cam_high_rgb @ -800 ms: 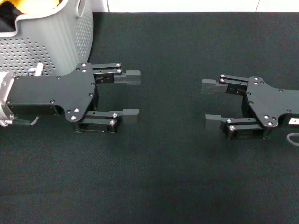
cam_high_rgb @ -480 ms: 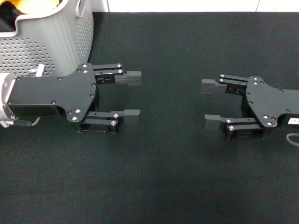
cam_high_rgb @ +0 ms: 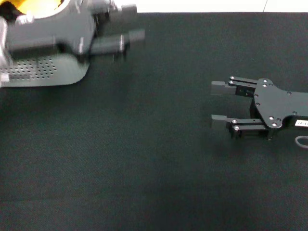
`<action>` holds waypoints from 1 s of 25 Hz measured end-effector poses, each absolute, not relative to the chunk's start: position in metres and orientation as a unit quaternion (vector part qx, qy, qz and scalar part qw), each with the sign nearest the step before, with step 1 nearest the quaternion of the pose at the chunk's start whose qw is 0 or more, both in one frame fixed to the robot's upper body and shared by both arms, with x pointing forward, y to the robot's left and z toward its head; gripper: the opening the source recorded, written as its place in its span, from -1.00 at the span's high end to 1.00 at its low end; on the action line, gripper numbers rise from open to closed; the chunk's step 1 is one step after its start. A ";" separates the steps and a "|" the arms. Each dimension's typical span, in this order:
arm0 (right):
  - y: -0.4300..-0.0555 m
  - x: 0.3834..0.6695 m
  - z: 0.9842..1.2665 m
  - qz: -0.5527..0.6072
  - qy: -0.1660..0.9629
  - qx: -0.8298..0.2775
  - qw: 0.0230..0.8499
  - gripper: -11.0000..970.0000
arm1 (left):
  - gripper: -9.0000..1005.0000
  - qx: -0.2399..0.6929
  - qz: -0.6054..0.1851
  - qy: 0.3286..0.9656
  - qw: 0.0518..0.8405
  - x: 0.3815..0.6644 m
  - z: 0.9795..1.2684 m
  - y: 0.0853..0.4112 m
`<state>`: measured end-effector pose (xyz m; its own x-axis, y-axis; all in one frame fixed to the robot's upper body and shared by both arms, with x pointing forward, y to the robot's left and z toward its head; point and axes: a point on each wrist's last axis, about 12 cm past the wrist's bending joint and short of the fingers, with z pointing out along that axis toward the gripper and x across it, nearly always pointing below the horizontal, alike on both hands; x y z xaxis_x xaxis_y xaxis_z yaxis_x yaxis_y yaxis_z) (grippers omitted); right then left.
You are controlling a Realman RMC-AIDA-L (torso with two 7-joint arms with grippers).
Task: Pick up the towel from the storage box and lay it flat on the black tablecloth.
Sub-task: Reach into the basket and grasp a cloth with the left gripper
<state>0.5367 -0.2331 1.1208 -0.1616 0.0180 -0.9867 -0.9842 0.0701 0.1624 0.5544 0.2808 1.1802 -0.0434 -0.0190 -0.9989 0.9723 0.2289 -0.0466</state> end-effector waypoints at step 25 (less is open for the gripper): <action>-0.252 0.529 1.100 0.488 0.594 -0.395 0.503 -0.65 | -0.30 0.333 0.031 0.770 0.543 0.560 1.259 0.346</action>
